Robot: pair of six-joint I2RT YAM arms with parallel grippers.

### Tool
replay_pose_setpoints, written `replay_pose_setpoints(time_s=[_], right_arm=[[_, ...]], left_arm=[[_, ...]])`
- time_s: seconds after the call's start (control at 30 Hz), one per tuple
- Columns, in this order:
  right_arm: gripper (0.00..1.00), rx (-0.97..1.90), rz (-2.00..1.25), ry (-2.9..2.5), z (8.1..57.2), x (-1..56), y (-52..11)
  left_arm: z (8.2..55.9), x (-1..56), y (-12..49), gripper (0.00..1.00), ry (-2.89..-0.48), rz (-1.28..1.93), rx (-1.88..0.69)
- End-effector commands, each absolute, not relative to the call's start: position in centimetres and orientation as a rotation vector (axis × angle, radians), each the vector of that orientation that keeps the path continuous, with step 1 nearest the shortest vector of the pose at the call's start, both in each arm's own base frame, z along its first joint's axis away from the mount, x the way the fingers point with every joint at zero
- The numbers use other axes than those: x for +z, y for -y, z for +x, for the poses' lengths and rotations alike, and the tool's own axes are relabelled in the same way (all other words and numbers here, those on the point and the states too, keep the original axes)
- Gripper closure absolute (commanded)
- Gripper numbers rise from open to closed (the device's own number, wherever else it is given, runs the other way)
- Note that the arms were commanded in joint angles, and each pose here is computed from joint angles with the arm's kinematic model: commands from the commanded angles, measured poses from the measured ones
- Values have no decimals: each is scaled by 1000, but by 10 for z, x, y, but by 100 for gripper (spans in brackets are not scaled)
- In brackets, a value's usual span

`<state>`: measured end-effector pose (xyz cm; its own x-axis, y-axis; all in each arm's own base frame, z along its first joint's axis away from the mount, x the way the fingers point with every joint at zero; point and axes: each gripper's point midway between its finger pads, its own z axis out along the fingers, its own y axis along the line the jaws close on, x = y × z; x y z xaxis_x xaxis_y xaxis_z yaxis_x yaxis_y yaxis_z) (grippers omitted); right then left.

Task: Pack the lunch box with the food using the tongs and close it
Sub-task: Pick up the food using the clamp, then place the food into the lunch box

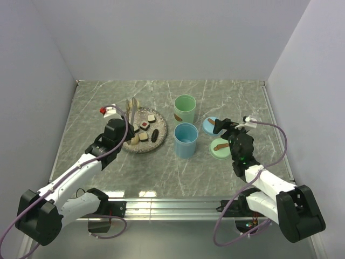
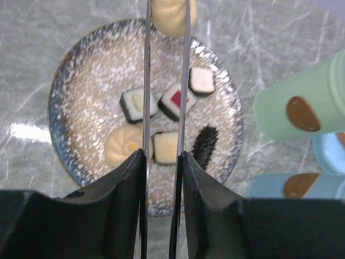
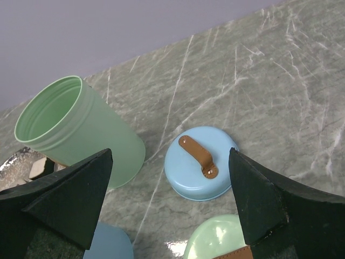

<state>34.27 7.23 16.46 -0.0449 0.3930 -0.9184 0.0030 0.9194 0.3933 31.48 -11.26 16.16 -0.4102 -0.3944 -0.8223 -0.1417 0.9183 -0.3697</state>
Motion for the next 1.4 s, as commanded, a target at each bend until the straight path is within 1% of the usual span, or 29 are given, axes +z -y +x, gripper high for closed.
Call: replay_pose_setpoints(time_s=[0.0, 0.1, 0.37, 0.47, 0.7, 0.87, 0.9, 1.13, 1.17, 1.23, 1.37], right_arm=[[5, 341, 314, -1539, 349, 182, -76], [5, 329, 323, -1537, 349, 183, -73], [5, 321, 324, -1541, 355, 182, -74], [5, 316, 323, -1562, 360, 178, -76], [5, 313, 336, -1559, 357, 178, -74], [5, 313, 339, -1551, 355, 180, -72], [5, 312, 339, -1553, 356, 179, -72], [5, 318, 334, -1558, 355, 178, -74], [5, 318, 335, -1555, 354, 179, -73], [5, 319, 333, -1552, 353, 179, -73], [5, 327, 332, -1537, 350, 183, -72]], left_arm=[[330, 211, 120, 89, -1869, -369, -350], [334, 223, 126, 89, -1841, -347, -381], [338, 233, 143, 90, -1836, -269, -453], [345, 251, 153, 91, -1788, -240, -498], [354, 280, 191, 92, -1748, -123, -570], [357, 295, 223, 92, -1733, -42, -596], [358, 306, 228, 92, -1711, -30, -604], [361, 335, 267, 92, -1664, 69, -654], [363, 328, 275, 91, -1686, 90, -653], [366, 335, 285, 91, -1681, 113, -661], [370, 316, 306, 92, -1735, 146, -637]])
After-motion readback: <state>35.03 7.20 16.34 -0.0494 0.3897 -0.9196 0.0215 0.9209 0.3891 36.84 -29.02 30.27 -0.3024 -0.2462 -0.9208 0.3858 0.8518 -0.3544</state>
